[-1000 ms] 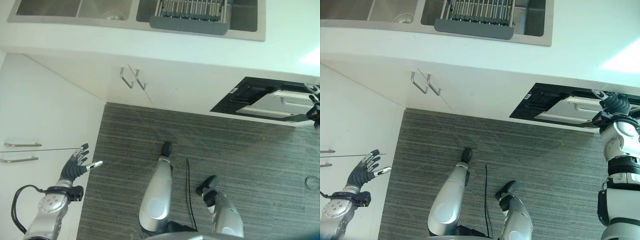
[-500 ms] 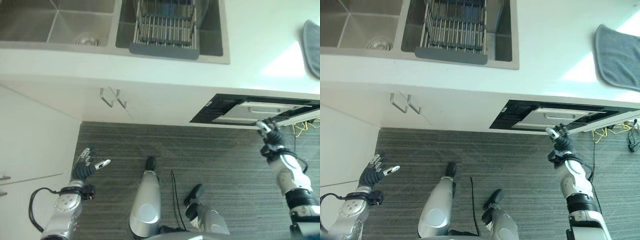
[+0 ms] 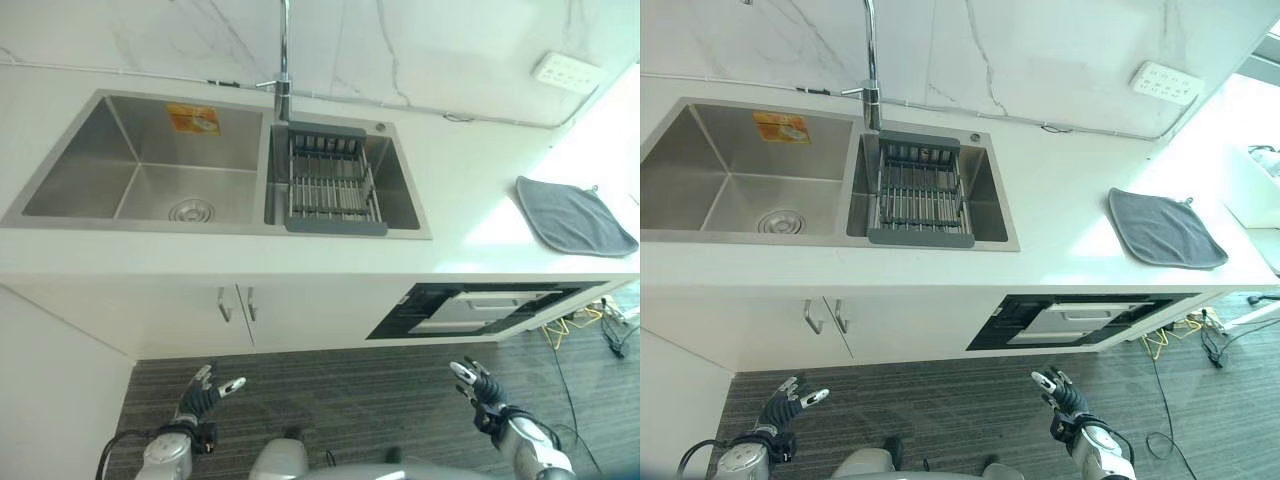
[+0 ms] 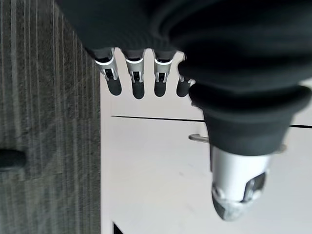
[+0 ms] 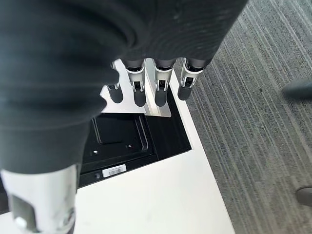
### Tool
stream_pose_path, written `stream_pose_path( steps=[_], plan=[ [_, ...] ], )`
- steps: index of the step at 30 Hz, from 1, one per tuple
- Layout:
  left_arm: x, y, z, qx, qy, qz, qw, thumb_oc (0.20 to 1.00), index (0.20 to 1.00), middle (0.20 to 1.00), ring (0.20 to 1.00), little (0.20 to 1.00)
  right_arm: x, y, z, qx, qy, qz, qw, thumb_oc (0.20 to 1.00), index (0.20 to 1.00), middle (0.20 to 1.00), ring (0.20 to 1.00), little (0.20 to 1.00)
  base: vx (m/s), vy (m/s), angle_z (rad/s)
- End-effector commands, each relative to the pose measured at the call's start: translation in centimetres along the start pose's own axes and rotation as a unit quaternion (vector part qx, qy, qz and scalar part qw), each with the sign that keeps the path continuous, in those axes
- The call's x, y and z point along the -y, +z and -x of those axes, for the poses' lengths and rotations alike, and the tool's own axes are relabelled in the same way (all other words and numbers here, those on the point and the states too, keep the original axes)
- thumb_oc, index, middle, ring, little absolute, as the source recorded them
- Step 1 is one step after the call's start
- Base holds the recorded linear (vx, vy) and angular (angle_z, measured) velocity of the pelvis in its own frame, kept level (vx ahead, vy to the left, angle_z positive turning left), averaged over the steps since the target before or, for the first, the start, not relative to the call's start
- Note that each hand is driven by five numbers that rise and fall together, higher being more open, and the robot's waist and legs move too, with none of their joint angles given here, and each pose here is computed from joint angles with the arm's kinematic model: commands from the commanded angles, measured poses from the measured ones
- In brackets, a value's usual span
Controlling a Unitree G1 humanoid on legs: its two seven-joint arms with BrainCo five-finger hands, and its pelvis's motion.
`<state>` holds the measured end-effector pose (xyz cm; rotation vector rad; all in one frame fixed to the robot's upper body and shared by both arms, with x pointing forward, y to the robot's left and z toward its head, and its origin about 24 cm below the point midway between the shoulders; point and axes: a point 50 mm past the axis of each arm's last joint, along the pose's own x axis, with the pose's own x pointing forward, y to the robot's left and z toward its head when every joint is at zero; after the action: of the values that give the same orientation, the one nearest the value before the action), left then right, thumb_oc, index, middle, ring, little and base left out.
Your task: Place the dishes in the dishwasher.
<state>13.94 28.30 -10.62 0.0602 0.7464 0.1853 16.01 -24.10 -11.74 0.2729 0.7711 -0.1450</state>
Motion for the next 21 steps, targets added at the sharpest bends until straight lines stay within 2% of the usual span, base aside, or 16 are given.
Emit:
stream_pose_path(
  steps=[1,8,11,16,21],
  plan=[
    [0.7,2.3,-0.6,0.040,-0.038,-0.004,0.998,1.000,1.000,1.000,1.000,1.000,1.9,5.6,-0.4,0.082,-0.013,0.047,0.995,1.000,1.000,1.000,1.000,1.000,0.07,-0.296,0.50],
    [1.8,-2.8,-0.1,-0.075,-0.017,0.095,0.993,1.000,1.000,1.000,1.000,1.000,1.3,0.6,-0.5,-0.030,0.008,0.103,0.994,1.000,1.000,1.000,1.000,1.000,0.05,-0.323,0.23],
    [3.1,-4.4,0.1,-0.118,-0.041,0.106,0.986,1.000,1.000,1.000,1.000,1.000,1.5,-1.1,0.0,-0.065,0.007,0.110,0.992,1.000,1.000,1.000,1.000,1.000,-0.06,-0.238,0.36],
    [4.7,-4.5,-0.6,-0.163,-0.050,0.139,0.975,1.000,1.000,1.000,1.000,1.000,3.3,-2.4,0.7,-0.094,-0.029,0.076,0.992,1.000,1.000,1.000,1.000,1.000,-0.06,0.007,0.75],
    [4.7,-5.2,-0.4,-0.173,-0.028,0.165,0.971,1.000,1.000,1.000,1.000,1.000,3.0,-4.9,1.5,-0.134,-0.028,0.058,0.989,1.000,1.000,1.000,1.000,1.000,0.09,0.098,0.31]
  ],
)
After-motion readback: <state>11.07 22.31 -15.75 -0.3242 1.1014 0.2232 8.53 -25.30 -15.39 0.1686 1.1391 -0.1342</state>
